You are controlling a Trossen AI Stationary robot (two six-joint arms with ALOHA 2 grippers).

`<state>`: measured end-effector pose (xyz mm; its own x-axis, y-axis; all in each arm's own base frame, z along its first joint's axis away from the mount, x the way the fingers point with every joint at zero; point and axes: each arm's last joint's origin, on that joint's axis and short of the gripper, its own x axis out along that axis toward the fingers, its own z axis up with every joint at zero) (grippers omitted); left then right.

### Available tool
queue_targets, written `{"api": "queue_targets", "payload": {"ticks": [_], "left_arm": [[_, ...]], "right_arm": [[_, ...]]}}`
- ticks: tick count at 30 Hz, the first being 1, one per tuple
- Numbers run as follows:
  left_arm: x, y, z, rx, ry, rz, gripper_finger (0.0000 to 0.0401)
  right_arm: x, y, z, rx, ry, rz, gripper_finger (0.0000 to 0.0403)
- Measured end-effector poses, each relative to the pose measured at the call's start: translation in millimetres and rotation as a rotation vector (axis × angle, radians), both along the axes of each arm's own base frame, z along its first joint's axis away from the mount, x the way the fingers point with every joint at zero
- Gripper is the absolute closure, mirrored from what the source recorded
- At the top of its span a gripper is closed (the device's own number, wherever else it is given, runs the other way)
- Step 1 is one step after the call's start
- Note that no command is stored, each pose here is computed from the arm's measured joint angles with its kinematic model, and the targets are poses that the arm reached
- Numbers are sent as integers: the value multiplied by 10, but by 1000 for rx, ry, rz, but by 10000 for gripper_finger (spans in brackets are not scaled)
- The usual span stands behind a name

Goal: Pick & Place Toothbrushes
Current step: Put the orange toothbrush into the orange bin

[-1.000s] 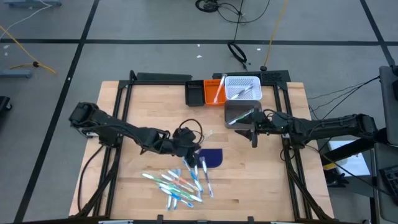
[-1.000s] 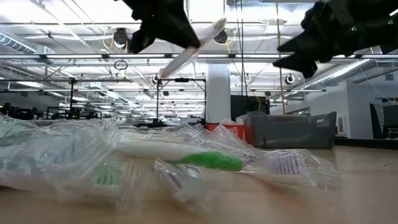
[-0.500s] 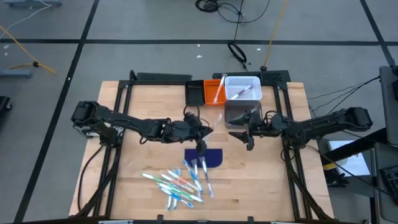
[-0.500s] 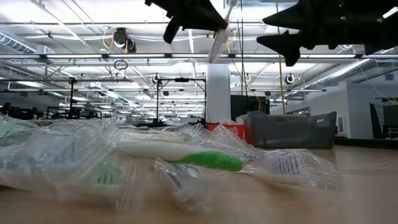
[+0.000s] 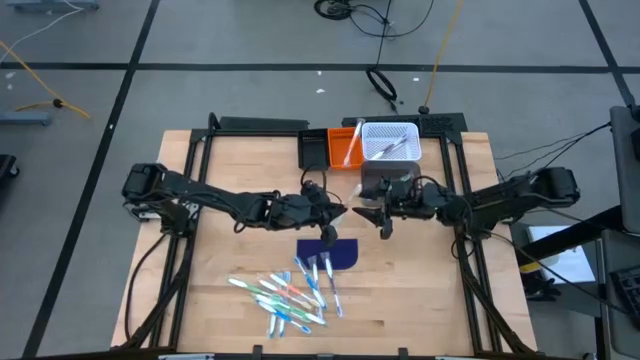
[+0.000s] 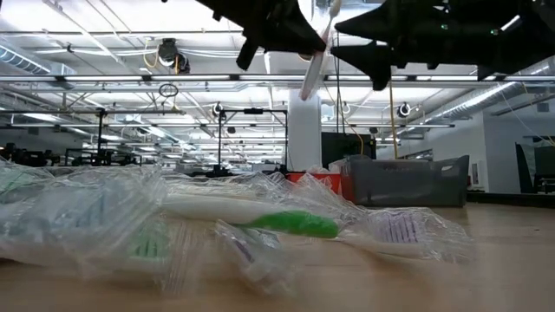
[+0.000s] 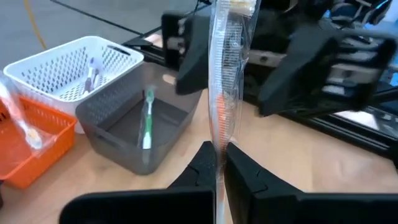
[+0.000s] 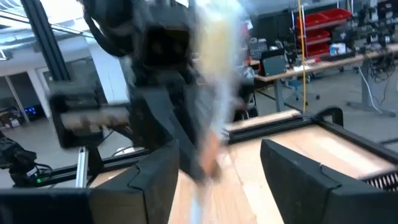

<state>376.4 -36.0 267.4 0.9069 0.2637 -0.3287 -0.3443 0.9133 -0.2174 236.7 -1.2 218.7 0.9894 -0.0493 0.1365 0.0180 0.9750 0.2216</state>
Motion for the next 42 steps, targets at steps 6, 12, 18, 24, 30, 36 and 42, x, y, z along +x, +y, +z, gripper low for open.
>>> {"api": "queue_targets", "payload": {"ticks": [6, 12, 18, 24, 30, 36, 42], "left_arm": [[18, 28, -34, 1, 9, 9, 396], [33, 65, -13, -7, -15, -4, 390], [81, 69, -60, 4, -24, -16, 395], [120, 79, -102, 14, -32, -22, 386], [119, 80, -105, 94, -8, -39, 385], [14, 102, -55, 142, 72, 3, 375], [-174, 105, 76, 135, 150, 1, 358]], "right_arm": [[37, 0, 46, -20, -13, -1, 226], [38, -28, 46, -25, -12, -16, 285], [38, -56, 48, -57, -11, -30, 358], [39, -57, 39, -76, 0, -32, 395], [38, -61, 38, -81, 6, -34, 399], [14, -109, 57, -106, 15, -66, 401], [-22, -280, 46, -119, 58, -184, 402]]}}
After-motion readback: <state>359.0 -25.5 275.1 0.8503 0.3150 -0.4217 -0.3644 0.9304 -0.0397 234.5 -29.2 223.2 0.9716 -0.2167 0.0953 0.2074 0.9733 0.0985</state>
